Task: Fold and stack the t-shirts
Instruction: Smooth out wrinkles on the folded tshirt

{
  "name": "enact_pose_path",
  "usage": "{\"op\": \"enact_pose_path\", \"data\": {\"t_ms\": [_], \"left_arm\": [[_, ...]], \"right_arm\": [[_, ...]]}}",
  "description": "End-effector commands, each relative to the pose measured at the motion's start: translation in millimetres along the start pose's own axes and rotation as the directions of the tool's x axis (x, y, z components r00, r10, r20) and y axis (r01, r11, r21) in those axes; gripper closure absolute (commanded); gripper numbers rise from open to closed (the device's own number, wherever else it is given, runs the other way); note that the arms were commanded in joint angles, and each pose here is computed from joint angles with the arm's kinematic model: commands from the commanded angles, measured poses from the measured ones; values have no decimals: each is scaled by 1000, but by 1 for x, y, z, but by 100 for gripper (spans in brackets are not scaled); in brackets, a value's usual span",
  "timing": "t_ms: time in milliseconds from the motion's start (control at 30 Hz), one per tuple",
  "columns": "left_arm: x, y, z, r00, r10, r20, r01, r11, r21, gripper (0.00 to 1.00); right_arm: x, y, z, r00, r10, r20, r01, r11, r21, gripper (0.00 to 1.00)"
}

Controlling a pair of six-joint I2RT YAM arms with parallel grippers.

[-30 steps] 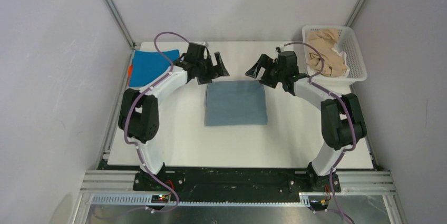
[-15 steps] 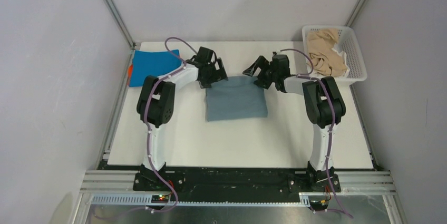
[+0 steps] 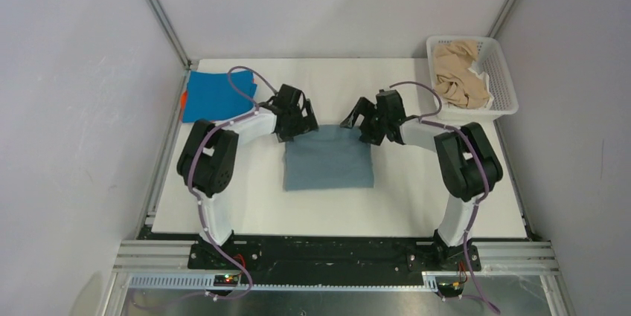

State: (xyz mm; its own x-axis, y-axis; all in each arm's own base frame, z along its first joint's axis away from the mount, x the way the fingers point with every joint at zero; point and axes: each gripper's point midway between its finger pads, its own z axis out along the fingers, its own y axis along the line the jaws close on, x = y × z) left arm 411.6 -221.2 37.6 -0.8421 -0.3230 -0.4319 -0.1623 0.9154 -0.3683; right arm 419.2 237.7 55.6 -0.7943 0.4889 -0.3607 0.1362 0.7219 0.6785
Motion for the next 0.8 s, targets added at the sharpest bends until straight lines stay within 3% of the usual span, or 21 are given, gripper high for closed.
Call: {"op": "enact_pose_path", "data": {"t_ms": [0,200,300,400,533,667,767], "left_arm": [[29,31,-29,999,44,5,-43,990,-134,0],[1,13,-85,988,71,138,-64,997,-53,0],[2,-4,-121,980,69,185,-77,996,35,0],[28,-12,-134,983,93,160,-109,989,96,0],[75,-28,-138,986,125,106,-145,968,207,0],[133,-12,-121,992,122,36,-127,962,242,0],[165,26,-104,995,104,-13,-99,975,198,0]], "right_arm": [[26,-26,-29,998,-37,-41,42,991,128,1],[3,13,-85,988,-132,76,124,988,95,1],[21,31,-107,977,-199,74,194,979,63,1],[51,54,-124,974,-222,49,225,972,-72,1],[102,53,-125,977,-208,-37,198,962,-186,0],[131,24,-114,978,-183,-95,164,969,-184,1],[149,-20,-104,977,-158,-140,148,986,-80,1]]}}
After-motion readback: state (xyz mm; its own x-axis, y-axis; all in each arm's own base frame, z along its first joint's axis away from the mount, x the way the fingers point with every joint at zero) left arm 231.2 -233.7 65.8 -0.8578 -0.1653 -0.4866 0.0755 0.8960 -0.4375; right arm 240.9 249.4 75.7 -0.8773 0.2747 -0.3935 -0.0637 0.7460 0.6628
